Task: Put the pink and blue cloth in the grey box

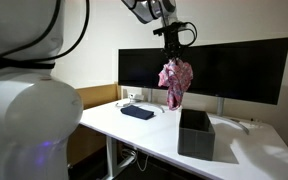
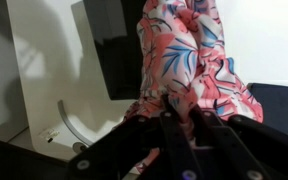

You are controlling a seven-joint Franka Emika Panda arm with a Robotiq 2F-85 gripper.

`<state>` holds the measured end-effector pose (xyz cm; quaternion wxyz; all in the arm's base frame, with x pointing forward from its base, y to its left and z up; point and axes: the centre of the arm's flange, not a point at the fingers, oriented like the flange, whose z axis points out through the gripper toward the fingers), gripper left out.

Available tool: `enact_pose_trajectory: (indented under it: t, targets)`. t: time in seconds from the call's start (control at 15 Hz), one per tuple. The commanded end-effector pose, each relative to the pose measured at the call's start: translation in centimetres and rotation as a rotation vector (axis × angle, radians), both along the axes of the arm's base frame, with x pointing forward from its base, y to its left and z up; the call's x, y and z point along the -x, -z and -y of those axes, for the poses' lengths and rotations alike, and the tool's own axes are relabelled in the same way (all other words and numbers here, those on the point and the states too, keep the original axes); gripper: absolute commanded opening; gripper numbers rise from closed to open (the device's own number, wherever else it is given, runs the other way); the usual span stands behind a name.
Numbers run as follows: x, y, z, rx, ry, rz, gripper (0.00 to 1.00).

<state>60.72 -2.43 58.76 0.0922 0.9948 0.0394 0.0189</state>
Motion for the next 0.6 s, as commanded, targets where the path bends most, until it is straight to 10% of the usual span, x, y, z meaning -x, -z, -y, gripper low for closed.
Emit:
enact_pose_trajectory:
  t: [0.0, 0.53]
  targets:
    - [-0.3, -2.0, 4.3, -0.045, -0.004, 0.005, 0.11]
    - [-2.1, 2.0, 11.7, -0.074, -0.007, -0.05, 0.11]
